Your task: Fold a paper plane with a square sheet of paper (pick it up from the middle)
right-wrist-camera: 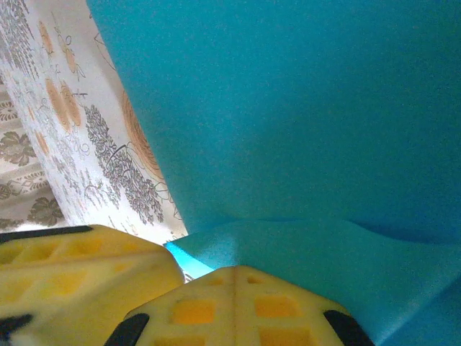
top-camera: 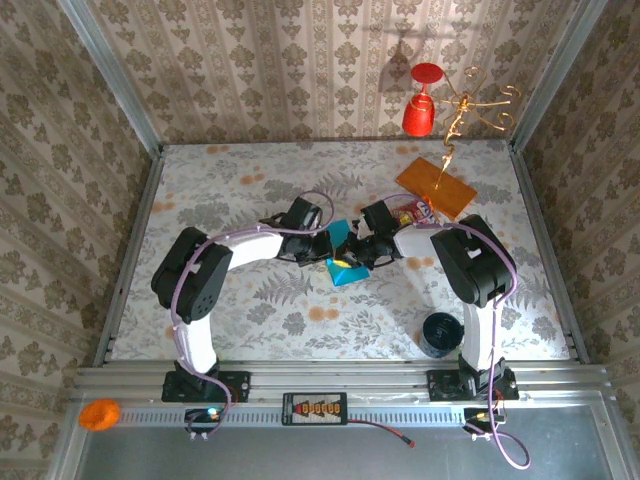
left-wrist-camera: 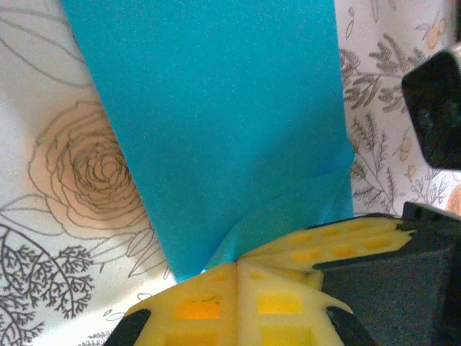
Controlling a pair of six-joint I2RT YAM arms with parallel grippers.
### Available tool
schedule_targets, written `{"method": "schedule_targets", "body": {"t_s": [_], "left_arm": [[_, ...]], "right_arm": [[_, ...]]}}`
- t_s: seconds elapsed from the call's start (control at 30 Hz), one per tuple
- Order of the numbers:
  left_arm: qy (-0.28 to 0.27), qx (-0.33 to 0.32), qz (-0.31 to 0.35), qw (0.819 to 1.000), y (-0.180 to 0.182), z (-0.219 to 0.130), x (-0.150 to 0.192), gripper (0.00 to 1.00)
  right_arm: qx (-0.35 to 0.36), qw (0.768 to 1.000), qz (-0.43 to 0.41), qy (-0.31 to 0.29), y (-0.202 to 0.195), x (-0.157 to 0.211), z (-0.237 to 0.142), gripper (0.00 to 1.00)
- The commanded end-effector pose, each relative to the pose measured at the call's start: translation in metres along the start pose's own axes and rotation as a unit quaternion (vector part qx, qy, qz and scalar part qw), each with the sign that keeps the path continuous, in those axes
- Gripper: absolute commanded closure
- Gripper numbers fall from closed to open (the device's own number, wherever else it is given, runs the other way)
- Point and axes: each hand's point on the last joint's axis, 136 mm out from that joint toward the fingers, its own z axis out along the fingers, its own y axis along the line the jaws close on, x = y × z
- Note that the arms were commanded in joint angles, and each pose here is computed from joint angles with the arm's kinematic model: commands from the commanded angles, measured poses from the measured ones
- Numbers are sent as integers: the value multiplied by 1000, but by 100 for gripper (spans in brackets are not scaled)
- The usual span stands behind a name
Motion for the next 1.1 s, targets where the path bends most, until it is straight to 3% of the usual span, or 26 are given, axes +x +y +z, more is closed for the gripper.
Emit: {"method": "schedule_targets", "body": {"t_s": [0.0,0.6,1.07], "left_arm": [[3,-25,-1,1000,2,6,1,100],[24,-65,-3,998,23,21,12,100],[52,-87,0,995,46,24,25,100]], "right_arm": [[94,993,66,29,-65,24,10,96],[61,997,51,15,-50,19,5,97],[-13,1000,-10,-27,16,-6,-32,96]]}}
